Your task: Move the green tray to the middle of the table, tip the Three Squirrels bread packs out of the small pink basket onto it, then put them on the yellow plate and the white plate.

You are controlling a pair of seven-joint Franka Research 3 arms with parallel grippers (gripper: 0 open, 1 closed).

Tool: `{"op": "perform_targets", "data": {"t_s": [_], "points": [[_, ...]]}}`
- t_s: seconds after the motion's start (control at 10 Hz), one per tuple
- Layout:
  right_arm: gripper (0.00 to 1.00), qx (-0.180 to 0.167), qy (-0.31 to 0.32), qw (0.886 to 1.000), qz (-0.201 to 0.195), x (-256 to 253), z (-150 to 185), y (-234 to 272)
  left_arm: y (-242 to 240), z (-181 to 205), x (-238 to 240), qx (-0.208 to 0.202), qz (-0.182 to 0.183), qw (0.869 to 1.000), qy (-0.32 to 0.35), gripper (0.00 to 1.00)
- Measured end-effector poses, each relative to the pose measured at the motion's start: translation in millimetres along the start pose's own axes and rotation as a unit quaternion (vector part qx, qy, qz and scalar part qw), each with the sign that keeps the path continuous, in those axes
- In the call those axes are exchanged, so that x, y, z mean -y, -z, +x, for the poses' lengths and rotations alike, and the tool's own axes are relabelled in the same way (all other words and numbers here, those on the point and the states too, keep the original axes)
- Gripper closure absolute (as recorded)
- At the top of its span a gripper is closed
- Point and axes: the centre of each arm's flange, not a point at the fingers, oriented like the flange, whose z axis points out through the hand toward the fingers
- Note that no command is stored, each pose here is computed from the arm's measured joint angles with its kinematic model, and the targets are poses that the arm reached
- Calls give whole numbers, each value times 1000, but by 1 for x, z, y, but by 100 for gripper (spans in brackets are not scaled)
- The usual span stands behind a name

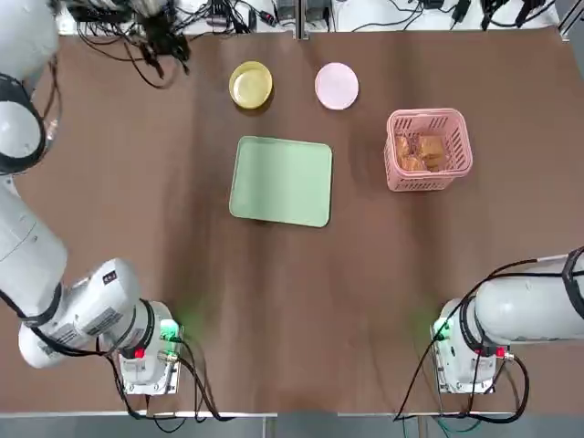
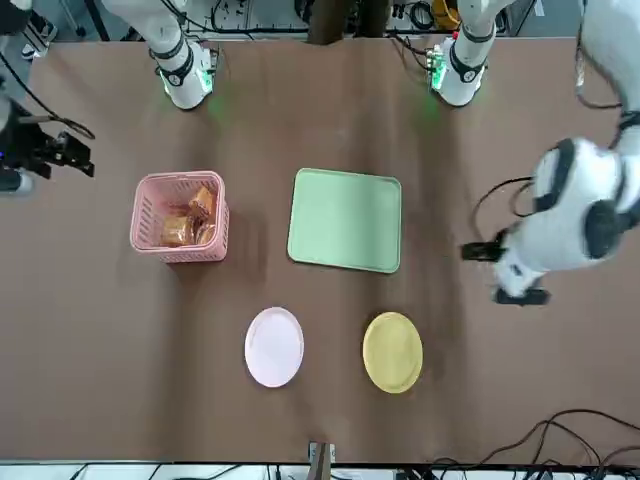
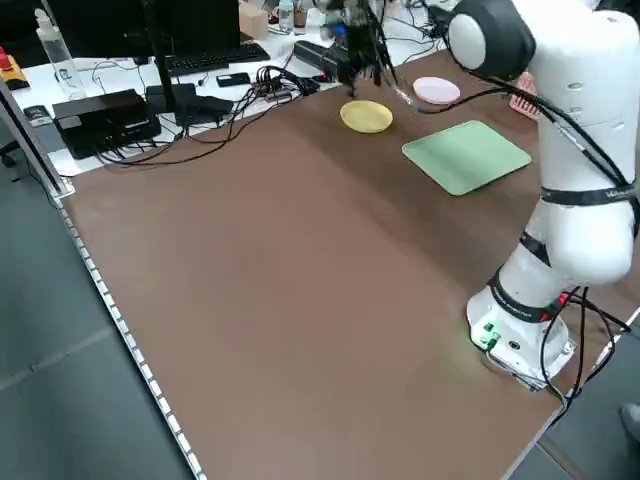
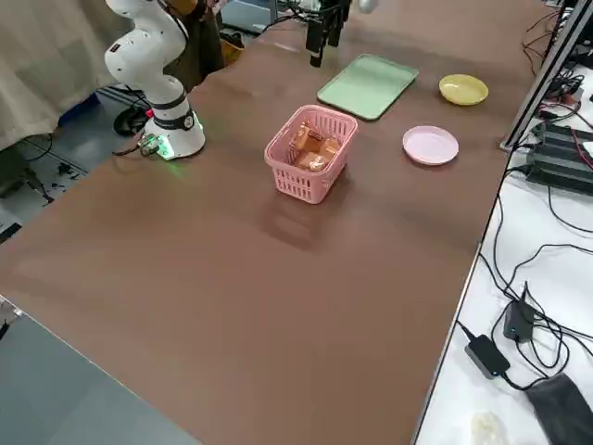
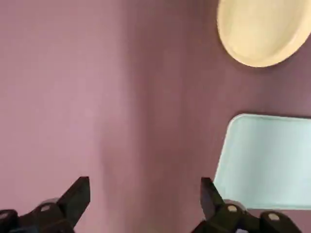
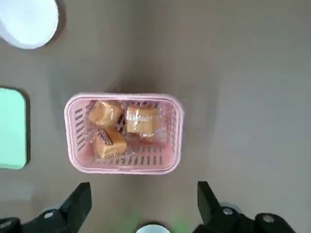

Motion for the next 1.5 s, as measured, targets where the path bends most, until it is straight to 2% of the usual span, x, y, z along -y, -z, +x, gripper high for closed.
{"op": "perform_targets", "data": {"t_s": [0.2, 0.4, 0.8, 0.9, 1.2, 1.5], "points": [[4, -7, 38, 999, -5, 43, -3, -46, 58, -18, 37, -20, 15, 1000, 19, 0], [5, -6, 67, 998, -9, 74, -8, -111, 86, -24, 44, -34, 11, 999, 28, 0], [6, -34, 87, 996, -12, 158, -24, -192, 87, -16, 56, -32, 22, 998, 57, 0], [6, -37, 84, 996, -12, 180, -27, -209, 89, -15, 52, -34, 16, 997, 68, 0], [10, -21, 72, 997, -16, 212, -18, -273, 135, -40, 72, -78, -12, 994, 75, 0], [17, 6, 70, 997, -23, 212, -11, -316, 156, -67, 91, -105, -17, 990, 96, 0]]}}
